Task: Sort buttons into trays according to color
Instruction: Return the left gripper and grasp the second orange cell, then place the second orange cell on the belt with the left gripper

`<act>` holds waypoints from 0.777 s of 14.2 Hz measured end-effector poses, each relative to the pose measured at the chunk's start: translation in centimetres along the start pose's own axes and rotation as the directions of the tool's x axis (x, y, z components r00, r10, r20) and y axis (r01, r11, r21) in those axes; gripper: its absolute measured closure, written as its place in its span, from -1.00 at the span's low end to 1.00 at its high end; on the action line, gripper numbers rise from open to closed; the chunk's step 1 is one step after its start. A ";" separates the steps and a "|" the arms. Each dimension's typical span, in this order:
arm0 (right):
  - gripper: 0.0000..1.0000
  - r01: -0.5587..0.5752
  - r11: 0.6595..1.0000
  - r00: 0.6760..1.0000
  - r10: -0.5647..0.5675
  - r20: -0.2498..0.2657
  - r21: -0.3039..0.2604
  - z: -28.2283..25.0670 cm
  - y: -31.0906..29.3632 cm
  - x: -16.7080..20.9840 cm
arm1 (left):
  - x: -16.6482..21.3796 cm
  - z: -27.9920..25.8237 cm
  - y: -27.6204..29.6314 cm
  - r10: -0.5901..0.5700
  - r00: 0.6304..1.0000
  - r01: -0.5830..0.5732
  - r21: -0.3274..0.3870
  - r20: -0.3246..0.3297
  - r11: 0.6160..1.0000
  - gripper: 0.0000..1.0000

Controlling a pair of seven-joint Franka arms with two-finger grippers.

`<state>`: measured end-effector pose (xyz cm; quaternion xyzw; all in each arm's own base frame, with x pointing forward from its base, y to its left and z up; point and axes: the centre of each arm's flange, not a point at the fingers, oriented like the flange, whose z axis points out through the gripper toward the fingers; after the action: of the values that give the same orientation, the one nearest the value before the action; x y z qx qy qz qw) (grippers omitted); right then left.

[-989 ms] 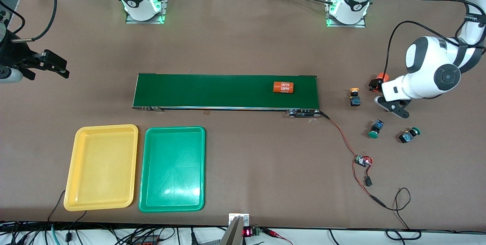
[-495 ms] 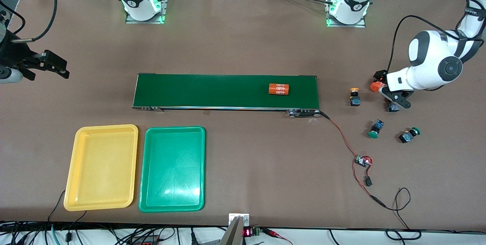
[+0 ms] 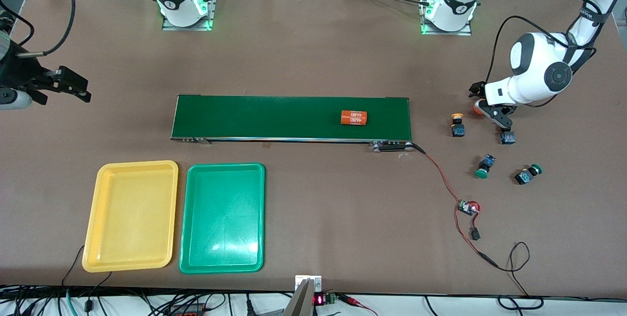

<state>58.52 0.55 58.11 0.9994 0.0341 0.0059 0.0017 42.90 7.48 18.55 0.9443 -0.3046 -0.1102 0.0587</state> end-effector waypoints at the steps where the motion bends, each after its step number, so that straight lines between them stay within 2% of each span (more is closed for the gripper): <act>1: -1.00 0.000 1.000 1.000 0.000 0.027 0.001 1.6 0.0 0.6 | 0.0 -0.1 -0.1 0.012 1.000 -0.012 0.005 -0.003 1.000 -1.00; 4: -1.00 0.002 1.000 0.997 -0.002 0.078 0.003 4.8 0.1 1.7 | 0.2 -0.6 -0.3 0.034 0.999 -0.034 0.028 -0.023 0.999 -1.00; 9: -1.00 0.007 1.000 0.996 -0.007 0.085 0.004 4.8 -0.1 1.7 | -1.1 0.1 -0.6 0.053 0.998 -0.053 0.013 -0.014 0.999 -1.00; 11: -1.00 0.008 1.000 0.994 -0.009 0.108 0.005 5.1 -0.2 1.4 | -2.0 1.0 -0.4 0.045 0.999 -0.045 -0.007 -0.003 0.999 -1.00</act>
<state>59.96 0.88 53.08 0.9981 0.0383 -0.0484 0.0011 41.33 8.94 17.84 0.9372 -0.3252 -0.1087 0.0648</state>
